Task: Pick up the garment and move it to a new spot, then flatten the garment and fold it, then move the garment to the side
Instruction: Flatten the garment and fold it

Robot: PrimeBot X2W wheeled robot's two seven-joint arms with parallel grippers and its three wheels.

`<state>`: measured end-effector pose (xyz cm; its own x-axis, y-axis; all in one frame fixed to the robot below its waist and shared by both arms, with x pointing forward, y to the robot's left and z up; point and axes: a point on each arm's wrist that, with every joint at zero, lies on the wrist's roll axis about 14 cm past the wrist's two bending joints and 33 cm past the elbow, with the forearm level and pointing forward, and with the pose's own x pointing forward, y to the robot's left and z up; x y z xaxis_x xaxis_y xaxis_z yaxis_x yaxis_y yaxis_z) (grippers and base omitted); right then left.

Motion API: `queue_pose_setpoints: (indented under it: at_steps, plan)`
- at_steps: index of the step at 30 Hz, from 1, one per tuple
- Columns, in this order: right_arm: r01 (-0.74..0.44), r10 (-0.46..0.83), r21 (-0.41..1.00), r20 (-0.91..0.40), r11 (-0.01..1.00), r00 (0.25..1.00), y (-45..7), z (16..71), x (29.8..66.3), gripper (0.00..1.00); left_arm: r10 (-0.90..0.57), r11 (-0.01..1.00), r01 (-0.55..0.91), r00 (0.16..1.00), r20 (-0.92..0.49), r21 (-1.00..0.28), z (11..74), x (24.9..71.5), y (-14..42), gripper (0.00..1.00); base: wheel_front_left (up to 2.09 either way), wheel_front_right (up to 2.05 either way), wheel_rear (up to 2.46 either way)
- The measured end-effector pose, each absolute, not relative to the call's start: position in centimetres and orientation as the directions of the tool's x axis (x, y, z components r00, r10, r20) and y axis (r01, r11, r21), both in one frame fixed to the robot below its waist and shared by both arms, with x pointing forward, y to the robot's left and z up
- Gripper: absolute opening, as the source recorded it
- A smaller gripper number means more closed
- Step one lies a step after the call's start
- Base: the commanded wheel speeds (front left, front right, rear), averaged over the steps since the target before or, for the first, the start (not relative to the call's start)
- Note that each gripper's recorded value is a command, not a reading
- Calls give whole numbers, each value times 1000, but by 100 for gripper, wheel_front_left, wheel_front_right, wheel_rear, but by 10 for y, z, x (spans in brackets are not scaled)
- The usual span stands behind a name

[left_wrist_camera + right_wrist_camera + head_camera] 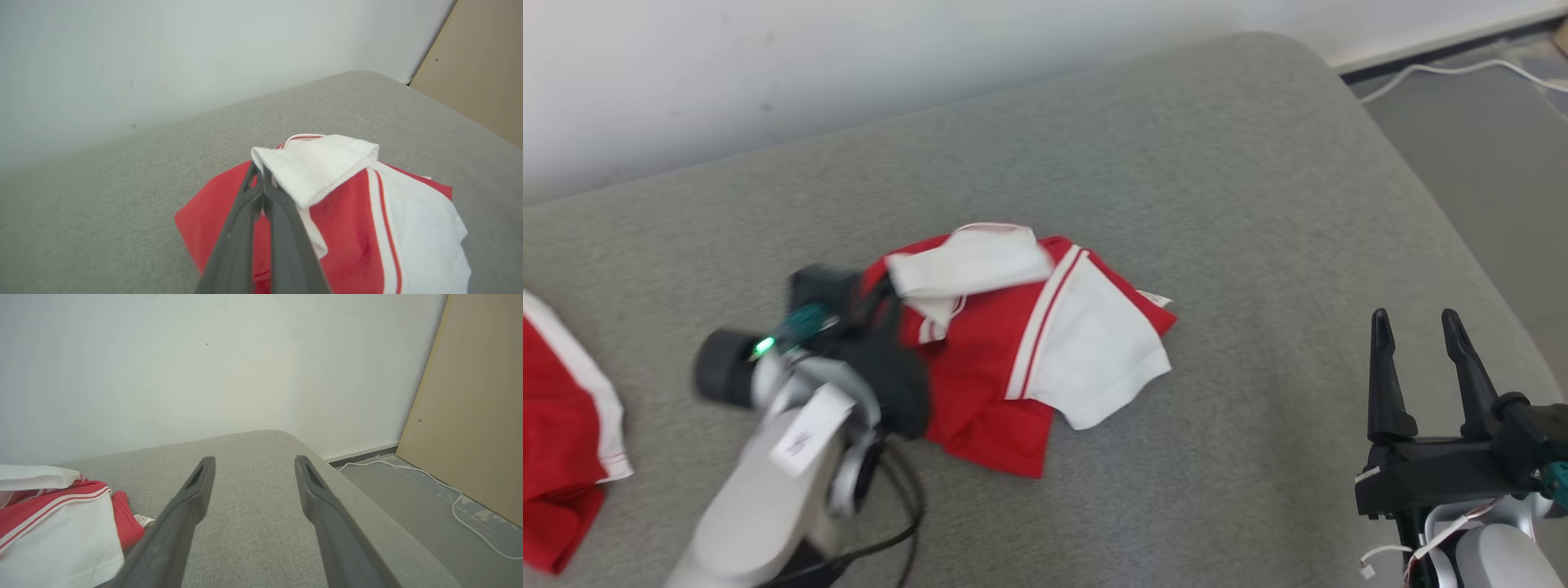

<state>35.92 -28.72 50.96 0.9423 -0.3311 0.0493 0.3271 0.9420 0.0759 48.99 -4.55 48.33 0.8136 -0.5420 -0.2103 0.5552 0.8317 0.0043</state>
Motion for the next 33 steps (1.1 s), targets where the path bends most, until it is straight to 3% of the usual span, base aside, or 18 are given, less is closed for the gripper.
queue_pose_setpoints:
  at_steps: [9, 14, 23, 29, 30, 31, 33]
  plan:
    - [235, -241, 91, 59, 968, 969, -258, 510, 377, 100, -227, 974, 220, 961, -160, -61, 473, 476, 103, 0, 0, 0, 0]
    - [168, -177, 103, 84, 980, 981, -236, 517, 387, 100, -78, 994, 57, 963, -259, -89, 435, 421, 164, 0, 0, 0, 0]
    - [112, -121, 98, 91, 989, 988, -219, 522, 392, 100, 72, 987, -107, 960, -269, -118, 429, 392, 204, 0, 0, 0, 0]
    - [106, -114, 95, 83, 990, 990, -217, 520, 394, 100, 110, 985, -141, 957, -268, -102, 427, 390, 211, 0, 0, 0, 0]
    - [105, -113, 95, 78, 990, 991, -217, 519, 394, 100, 111, 984, -144, 957, -267, -107, 428, 391, 211, 44, 0, 0, 0]
    - [104, -111, 95, 75, 990, 991, -216, 519, 394, 100, 111, 984, -143, 958, -264, -105, 428, 391, 210, 100, 0, 0, 0]
    - [102, -109, 95, 73, 990, 991, -216, 518, 395, 100, 110, 984, -144, 957, -269, -107, 428, 392, 208, 100, 0, 0, 0]
